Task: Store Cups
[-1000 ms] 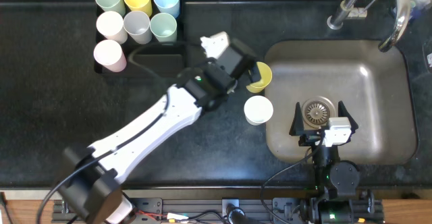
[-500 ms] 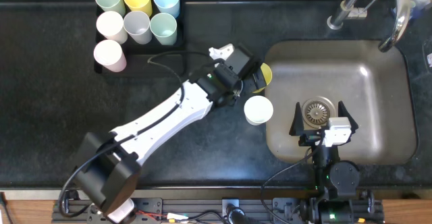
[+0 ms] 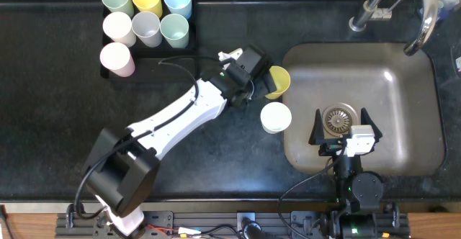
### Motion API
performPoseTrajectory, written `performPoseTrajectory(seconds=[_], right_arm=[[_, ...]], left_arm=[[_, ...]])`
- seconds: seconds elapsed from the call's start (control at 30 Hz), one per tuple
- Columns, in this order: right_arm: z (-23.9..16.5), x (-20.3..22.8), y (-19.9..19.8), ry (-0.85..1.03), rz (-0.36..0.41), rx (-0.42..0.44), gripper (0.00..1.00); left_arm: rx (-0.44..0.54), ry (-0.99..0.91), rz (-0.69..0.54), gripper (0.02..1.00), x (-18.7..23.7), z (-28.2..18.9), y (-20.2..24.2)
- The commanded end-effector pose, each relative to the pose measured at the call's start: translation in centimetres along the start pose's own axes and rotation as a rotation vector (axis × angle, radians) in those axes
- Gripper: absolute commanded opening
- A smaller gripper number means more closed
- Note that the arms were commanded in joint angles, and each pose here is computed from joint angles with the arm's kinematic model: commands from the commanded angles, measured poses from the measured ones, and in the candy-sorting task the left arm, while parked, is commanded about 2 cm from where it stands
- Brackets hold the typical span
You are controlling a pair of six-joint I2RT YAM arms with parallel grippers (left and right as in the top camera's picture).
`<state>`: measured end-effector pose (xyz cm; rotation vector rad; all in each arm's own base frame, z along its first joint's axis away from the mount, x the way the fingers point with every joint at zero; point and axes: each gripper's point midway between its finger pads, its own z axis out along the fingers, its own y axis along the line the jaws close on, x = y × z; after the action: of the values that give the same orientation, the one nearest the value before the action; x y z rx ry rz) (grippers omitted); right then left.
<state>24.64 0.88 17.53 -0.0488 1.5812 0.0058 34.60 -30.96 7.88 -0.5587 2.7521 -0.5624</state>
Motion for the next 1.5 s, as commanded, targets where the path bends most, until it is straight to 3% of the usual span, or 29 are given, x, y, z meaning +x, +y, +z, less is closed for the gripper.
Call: performPoseTrajectory(seconds=[0.03,0.07,0.1,0.27,0.43,0.57,0.73,0.83,0.93,1.23,1.5], right_arm=[[0.0,0.3,0.0,0.000,0.008,0.000,0.998],[0.0,0.3,0.0,0.000,0.008,0.000,0.998],[0.0,0.3,0.0,0.000,0.008,0.000,0.993],[0.0,0.3,0.0,0.000,0.008,0.000,0.996],[0.0,0.3,0.0,0.000,0.008,0.000,0.993],[0.0,0.3,0.0,0.000,0.008,0.000,0.998],[0.0,0.3,0.0,0.000,0.008,0.000,0.996],[0.0,0.3,0.0,0.000,0.008,0.000,0.998],[0.0,0.3,0.0,0.000,0.008,0.000,0.996],[0.0,0.3,0.0,0.000,0.008,0.000,0.993],[0.0,0.3,0.0,0.000,0.008,0.000,0.996]], left_arm=[[0.006,0.001,-0.004,0.226,-0.1,0.6,-0.3],[0.012,-0.002,-0.004,0.093,-0.2,0.6,-0.4],[0.018,-0.006,-0.005,0.038,-0.4,0.6,-0.5],[0.058,-0.065,-0.029,0.036,-2.7,-0.3,-1.4],[0.069,-0.212,-0.114,0.036,-8.7,-5.5,-0.6],[0.037,-0.325,-0.248,0.036,-14.4,-10.8,4.0],[-0.098,-0.365,-0.509,0.036,-18.7,-14.2,13.5],[-0.157,-0.308,-0.678,0.036,-18.6,-14.3,17.6],[-0.210,-0.268,-0.753,0.036,-18.1,-14.0,19.8],[-0.287,-0.260,-0.880,0.036,-17.8,-12.0,21.8],[-0.327,-0.244,-0.919,0.036,-18.0,-10.8,23.3]])
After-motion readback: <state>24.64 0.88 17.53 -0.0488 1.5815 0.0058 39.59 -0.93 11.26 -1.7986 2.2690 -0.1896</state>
